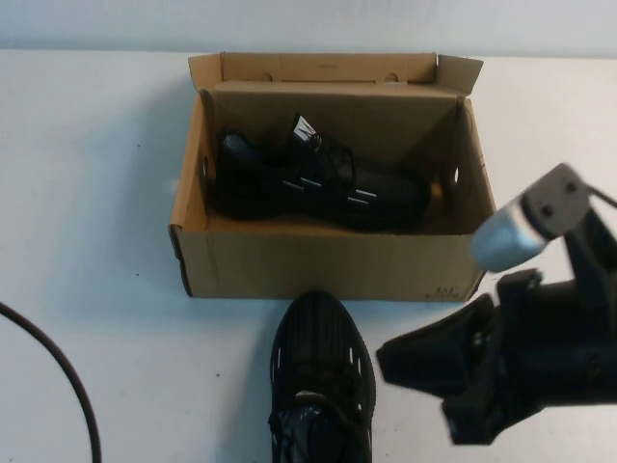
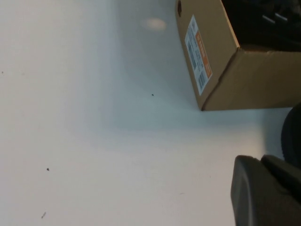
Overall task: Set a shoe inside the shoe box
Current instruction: Pick up the shoe from the table
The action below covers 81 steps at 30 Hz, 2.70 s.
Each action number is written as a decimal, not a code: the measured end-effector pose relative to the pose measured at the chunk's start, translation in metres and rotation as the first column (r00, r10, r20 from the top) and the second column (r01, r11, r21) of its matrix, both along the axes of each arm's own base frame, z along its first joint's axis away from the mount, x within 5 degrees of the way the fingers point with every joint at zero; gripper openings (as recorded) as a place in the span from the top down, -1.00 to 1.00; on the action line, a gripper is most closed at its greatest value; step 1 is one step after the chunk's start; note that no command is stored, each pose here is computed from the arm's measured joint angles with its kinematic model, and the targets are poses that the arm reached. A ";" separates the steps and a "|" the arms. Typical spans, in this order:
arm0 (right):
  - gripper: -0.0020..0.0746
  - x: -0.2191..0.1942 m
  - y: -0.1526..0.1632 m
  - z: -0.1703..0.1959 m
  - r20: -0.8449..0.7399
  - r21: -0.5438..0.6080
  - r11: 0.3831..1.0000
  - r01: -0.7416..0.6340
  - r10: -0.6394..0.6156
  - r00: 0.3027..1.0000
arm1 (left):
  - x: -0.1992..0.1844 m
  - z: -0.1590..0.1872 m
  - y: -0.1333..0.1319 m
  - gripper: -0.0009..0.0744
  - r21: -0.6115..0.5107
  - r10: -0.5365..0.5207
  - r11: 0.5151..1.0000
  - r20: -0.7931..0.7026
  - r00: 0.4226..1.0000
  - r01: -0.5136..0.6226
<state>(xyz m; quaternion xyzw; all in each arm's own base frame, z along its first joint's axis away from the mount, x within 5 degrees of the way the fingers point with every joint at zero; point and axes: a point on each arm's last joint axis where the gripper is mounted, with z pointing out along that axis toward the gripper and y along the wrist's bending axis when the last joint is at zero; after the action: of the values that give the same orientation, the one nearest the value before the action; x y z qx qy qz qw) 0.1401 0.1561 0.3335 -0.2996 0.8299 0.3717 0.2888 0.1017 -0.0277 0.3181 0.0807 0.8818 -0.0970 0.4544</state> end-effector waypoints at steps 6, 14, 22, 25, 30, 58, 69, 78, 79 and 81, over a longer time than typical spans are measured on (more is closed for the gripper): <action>0.99 -0.010 0.042 -0.028 -0.104 -0.102 0.995 -0.005 -0.006 0.995 | 0.000 -0.003 0.000 0.98 0.012 -0.010 1.000 -0.036 0.999 0.011; 0.87 -0.002 0.087 -0.058 -0.210 -0.248 0.969 -0.018 -0.036 0.977 | -0.001 -0.004 0.000 0.98 0.015 -0.013 1.000 -0.044 0.999 0.014; 0.18 0.011 0.114 -0.077 -0.274 -0.327 0.944 -0.047 -0.047 0.961 | -0.002 -0.005 0.000 0.98 0.020 -0.017 1.000 -0.062 0.998 0.018; -0.09 0.014 0.118 -0.083 -0.302 -0.339 0.941 -0.025 -0.084 0.950 | -0.002 -0.005 0.000 0.98 0.021 -0.017 1.000 -0.067 0.998 0.019; -0.19 0.019 0.120 -0.095 -0.311 -0.390 0.921 0.013 -0.145 0.939 | -0.002 -0.006 0.000 0.98 0.021 -0.018 1.000 -0.070 0.997 0.019; 0.95 0.029 0.125 -0.102 -0.200 -0.402 0.915 0.024 -0.113 0.973 | -0.006 -0.007 -0.006 0.98 -0.060 -0.046 0.997 -0.123 0.991 0.039; 0.96 0.004 0.093 -0.048 -0.063 -0.399 0.902 -0.168 0.156 0.986 | -0.011 -0.010 -0.011 0.95 -0.120 -0.080 0.991 -0.185 0.979 0.058; 0.96 0.000 0.066 -0.008 0.164 -0.517 0.835 -0.188 0.312 0.936 | -0.014 -0.006 -0.022 0.51 -0.277 -0.137 0.958 -0.215 0.967 0.074; 0.96 0.001 0.064 -0.003 0.190 -0.537 0.824 -0.182 0.328 0.925 | -0.014 -0.006 -0.024 0.43 -0.304 -0.147 0.950 -0.220 0.964 0.075; 0.96 0.004 0.062 0.007 0.237 -0.569 0.804 -0.174 0.363 0.901 | -0.011 -0.006 -0.028 0.26 -0.346 -0.162 0.935 -0.236 0.958 0.073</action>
<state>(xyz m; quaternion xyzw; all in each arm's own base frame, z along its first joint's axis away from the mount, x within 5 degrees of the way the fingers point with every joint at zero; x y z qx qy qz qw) 0.1441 0.2179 0.3408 -0.5428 0.7866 0.1072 0.2740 0.0904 -0.0554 0.3126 0.0421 0.8982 -0.2817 0.3349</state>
